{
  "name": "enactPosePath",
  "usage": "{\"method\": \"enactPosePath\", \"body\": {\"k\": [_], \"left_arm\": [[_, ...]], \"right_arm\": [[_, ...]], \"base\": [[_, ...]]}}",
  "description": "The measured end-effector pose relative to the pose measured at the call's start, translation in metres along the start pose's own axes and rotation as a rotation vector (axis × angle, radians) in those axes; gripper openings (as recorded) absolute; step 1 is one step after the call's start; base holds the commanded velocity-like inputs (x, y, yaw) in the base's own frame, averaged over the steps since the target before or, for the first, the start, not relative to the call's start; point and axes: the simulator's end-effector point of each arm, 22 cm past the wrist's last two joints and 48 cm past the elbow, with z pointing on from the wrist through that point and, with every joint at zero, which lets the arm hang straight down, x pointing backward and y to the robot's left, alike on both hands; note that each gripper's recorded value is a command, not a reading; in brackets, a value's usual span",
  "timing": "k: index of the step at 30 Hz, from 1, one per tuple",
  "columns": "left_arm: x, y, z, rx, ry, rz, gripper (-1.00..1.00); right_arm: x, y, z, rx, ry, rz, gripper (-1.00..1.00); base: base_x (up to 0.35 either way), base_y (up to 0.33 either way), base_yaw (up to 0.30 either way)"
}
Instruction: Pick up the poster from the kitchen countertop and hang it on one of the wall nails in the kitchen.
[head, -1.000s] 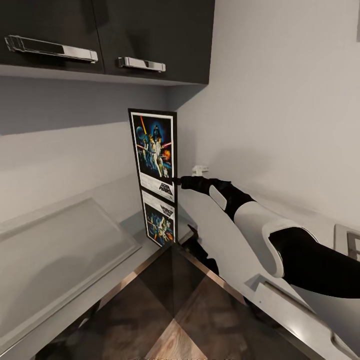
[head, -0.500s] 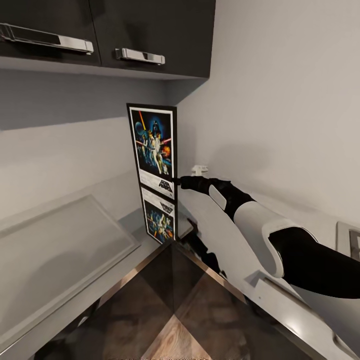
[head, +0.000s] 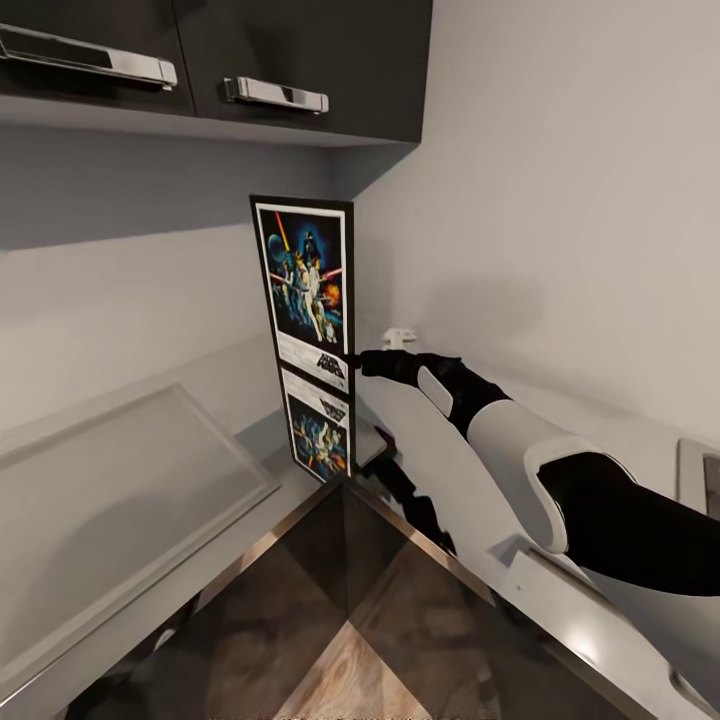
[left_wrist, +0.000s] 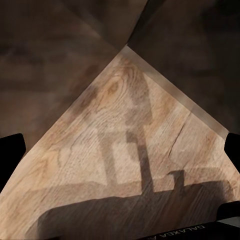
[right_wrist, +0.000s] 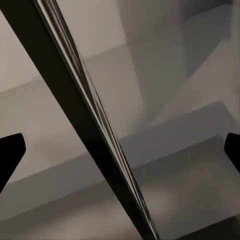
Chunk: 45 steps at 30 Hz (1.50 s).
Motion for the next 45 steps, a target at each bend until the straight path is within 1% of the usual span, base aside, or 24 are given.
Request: {"method": "enactPosePath", "body": {"k": [7, 13, 14, 16, 45], "left_arm": [[0.004, -0.001, 0.0, 0.002, 0.011, -0.002, 1.0], [0.008, -0.001, 0.0, 0.001, 0.02, -0.004, 1.0], [0.009, -0.001, 0.0, 0.001, 0.021, -0.005, 1.0], [0.009, 0.0, 0.0, 0.001, 0.023, -0.005, 1.0], [0.011, -0.001, 0.0, 0.002, 0.027, -0.006, 1.0]], "right_arm": [[0.005, -0.003, 0.004, 0.003, 0.012, 0.004, 1.0], [0.007, -0.009, 0.007, 0.019, 0.013, 0.005, 1.0], [-0.001, -0.007, 0.007, 0.016, -0.004, -0.002, 1.0], [-0.003, -0.007, 0.007, 0.014, -0.01, -0.005, 1.0], [-0.005, -0.005, 0.008, 0.006, -0.02, -0.011, 1.0]], "base": [[0.0, 0.0, 0.0], [0.0, 0.0, 0.0], [0.0, 0.0, 0.0], [0.0, 0.0, 0.0], [0.0, 0.0, 0.0]]}}
